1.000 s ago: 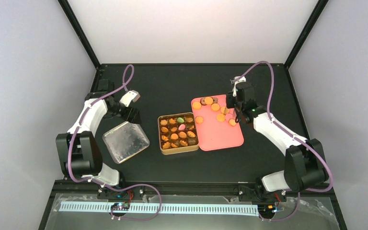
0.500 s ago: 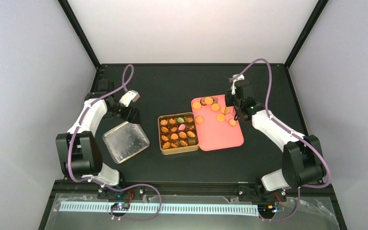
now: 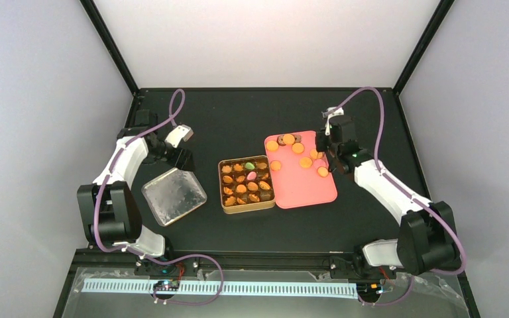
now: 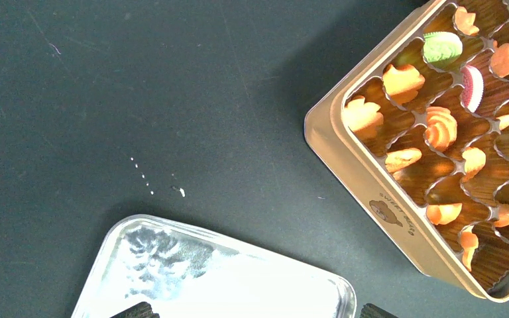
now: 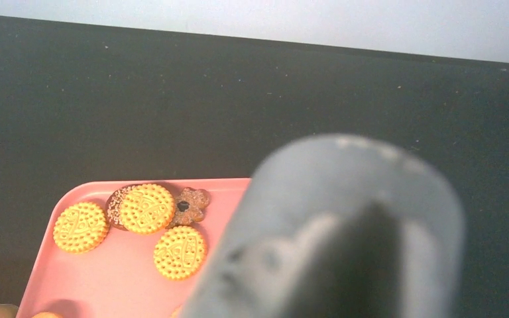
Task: Pack the cookies
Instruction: Position the fake cookies on the plate.
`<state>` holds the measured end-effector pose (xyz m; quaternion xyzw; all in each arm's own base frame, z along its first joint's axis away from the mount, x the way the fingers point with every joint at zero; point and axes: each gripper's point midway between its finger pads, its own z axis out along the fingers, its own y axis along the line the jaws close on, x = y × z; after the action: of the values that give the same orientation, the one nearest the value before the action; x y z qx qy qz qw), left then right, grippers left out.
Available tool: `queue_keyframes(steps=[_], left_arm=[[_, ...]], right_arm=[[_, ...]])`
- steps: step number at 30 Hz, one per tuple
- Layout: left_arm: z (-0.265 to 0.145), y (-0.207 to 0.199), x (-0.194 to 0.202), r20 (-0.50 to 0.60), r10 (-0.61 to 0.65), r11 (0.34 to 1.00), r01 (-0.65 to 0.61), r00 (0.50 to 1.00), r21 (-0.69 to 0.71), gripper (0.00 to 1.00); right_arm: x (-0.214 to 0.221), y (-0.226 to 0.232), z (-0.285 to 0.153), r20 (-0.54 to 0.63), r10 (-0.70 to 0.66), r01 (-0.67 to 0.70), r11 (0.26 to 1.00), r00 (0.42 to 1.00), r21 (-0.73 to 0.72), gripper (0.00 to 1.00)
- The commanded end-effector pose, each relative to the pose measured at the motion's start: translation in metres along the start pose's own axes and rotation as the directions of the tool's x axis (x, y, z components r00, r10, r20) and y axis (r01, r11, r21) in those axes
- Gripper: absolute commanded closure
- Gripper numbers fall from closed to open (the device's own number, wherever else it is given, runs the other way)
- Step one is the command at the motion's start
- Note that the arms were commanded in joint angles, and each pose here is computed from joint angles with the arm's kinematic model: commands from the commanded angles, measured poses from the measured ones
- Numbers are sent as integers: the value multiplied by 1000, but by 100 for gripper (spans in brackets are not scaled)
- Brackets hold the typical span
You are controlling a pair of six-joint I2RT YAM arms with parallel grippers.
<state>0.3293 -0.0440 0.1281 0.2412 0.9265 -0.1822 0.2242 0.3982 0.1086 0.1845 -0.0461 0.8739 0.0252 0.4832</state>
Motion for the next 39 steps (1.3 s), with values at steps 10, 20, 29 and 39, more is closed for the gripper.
queue_keyframes(steps=[10, 20, 29, 39], left_arm=[[-2, -1, -3, 28, 11, 1000, -12, 1000, 15, 18], [-6, 2, -4, 30, 15, 1000, -15, 999, 3, 18], [-6, 2, -5, 31, 12, 1000, -12, 999, 9, 18], [-5, 1, -7, 38, 5, 1000, -6, 999, 19, 18]], right_arm=[[-21, 0, -10, 48, 4, -4, 1000, 999, -8, 73], [-10, 5, 9, 10, -31, 32, 999, 999, -19, 64], [15, 9, 8, -39, -16, 14, 998, 999, -54, 64], [38, 27, -35, -37, 12, -17, 990, 999, -139, 64]])
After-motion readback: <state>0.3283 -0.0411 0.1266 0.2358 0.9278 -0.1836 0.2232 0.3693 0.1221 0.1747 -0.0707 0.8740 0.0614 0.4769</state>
